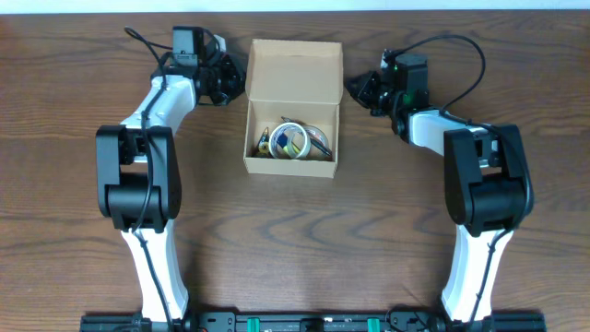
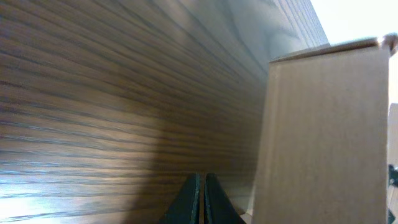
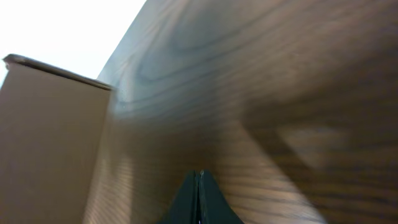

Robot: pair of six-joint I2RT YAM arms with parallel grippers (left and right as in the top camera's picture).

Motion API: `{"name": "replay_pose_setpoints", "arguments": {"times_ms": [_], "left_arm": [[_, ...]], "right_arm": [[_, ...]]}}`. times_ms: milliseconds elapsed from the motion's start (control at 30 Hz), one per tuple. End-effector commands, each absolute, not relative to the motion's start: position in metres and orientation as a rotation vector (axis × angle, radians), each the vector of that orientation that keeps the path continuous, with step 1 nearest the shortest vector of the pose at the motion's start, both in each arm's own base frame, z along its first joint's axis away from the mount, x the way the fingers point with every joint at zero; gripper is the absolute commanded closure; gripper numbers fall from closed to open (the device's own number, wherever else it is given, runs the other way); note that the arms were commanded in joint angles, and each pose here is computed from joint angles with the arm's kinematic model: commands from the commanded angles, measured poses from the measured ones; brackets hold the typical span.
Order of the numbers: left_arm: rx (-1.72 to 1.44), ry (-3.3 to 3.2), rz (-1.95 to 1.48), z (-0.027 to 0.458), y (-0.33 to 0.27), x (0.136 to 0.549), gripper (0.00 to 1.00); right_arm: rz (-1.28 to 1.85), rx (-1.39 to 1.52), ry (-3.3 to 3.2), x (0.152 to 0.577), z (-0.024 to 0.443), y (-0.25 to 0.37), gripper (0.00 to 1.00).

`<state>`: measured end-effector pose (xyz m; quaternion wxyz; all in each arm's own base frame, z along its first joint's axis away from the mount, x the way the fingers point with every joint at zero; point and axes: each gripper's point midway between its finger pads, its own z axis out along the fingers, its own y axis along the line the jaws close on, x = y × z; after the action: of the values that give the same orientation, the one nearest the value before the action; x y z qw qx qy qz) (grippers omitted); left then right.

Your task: Pack container

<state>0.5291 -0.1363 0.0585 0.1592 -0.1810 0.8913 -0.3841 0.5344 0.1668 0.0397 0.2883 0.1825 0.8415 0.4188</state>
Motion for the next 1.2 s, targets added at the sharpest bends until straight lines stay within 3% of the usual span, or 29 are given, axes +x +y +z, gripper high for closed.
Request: {"name": "replay_pose_setpoints", "arguments": {"times_ms": [0, 733, 1167], "left_arm": [[-0.495, 2.552, -1.140, 0.058, -0.146, 0.530, 0.94], [-0.141, 2.420, -1.443, 0.122, -0.166, 0.529, 0.94], [0.007, 2.486, -1.374, 0.133, -0.163, 0.501, 0.94]], "right_arm": [[1.152, 0.430, 2.224, 0.537, 0.048, 0.182, 0.99], [1.262, 0.030, 2.013, 0.533, 0.132, 0.203, 0.99], [1.148, -0.078, 2.037, 0.517, 0.166, 0.197, 0.99]]}}
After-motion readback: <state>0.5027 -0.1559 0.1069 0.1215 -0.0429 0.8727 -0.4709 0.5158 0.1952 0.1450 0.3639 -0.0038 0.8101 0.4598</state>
